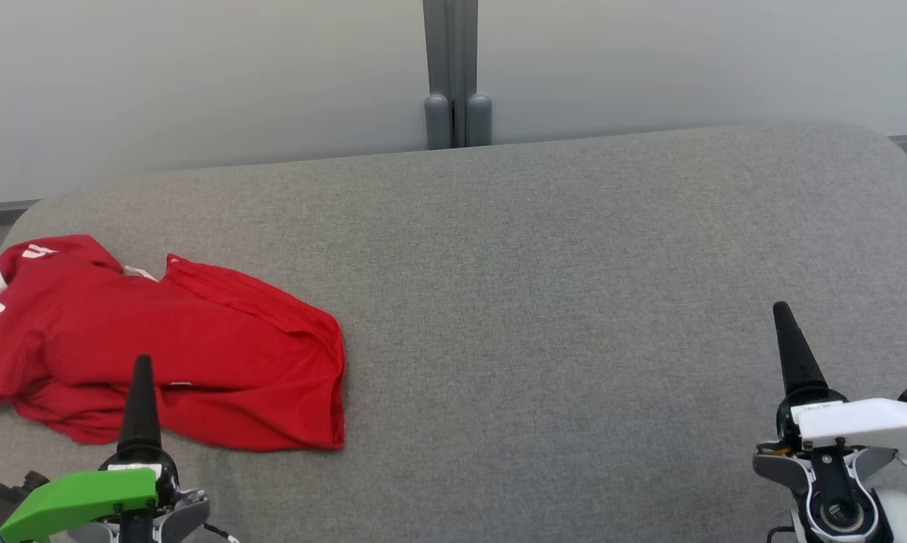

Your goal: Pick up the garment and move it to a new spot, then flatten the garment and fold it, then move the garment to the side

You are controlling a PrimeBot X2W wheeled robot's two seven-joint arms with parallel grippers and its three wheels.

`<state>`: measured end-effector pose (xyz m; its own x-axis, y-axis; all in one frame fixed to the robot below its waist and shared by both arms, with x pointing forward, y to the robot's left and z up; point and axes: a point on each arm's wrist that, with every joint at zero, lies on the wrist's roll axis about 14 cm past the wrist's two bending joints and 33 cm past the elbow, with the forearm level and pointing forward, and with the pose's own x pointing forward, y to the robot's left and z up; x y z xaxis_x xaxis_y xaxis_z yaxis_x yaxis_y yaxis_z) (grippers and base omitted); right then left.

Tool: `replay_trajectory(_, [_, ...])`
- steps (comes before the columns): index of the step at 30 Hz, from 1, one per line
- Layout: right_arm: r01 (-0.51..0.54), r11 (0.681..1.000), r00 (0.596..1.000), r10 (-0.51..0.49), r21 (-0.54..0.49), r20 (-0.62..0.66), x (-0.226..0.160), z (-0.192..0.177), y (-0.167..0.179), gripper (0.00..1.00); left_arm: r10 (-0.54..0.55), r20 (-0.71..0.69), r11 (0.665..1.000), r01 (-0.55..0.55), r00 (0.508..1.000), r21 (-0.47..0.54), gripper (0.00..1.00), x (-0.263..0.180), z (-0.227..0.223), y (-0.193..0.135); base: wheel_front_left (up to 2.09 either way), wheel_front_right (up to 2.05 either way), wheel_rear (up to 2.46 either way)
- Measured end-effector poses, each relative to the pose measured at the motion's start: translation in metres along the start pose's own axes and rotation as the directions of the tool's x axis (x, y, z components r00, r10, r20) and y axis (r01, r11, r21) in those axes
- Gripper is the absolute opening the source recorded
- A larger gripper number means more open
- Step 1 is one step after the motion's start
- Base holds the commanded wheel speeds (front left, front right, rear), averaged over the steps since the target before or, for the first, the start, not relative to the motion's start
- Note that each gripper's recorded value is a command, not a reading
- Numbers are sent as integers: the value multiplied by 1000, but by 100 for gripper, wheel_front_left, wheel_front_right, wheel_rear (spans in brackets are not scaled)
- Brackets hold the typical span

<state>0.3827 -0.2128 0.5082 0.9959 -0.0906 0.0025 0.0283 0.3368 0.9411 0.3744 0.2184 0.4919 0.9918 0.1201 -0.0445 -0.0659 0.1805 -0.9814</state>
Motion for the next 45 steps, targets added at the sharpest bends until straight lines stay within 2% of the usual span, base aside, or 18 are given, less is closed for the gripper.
replay_trajectory(3, [-52,993,999,51,-106,-8,4,-2,17,100,-16,15,999,15,1000,43,100,0,4,-5,0,0,0])
replay_trajectory(6, [-99,972,995,96,-215,-22,5,-5,31,100,-40,16,992,38,999,118,100,1,5,-13,0,0,0])
replay_trajectory(11, [-159,917,987,155,-366,-41,6,-8,48,100,-103,31,967,92,994,238,100,3,9,-34,0,0,0])
replay_trajectory(18, [-223,813,972,229,-538,-57,8,-10,71,100,-168,17,911,149,986,386,100,3,1,-58,0,0,0])
replay_trajectory(25, [-243,728,964,253,-641,-78,7,-17,77,100,-210,-30,828,195,977,526,100,1,-17,-71,0,0,0])
replay_trajectory(31, [-240,657,963,251,-714,-93,5,-23,74,100,-223,-88,736,227,971,638,100,-3,-37,-73,0,0,0])
replay_trajectory(34, [-238,627,964,249,-742,-98,3,-25,72,100,-223,-137,679,255,965,688,100,-6,-52,-70,0,0,0])
replay_trajectory(39, [-226,589,966,239,-776,-100,1,-27,67,100,-211,-167,611,263,963,746,100,-8,-63,-66,0,0,0])
replay_trajectory(45, [-219,516,968,225,-828,-115,0,-31,61,100,-197,-191,521,267,962,810,100,-10,-71,-60,0,0,0])
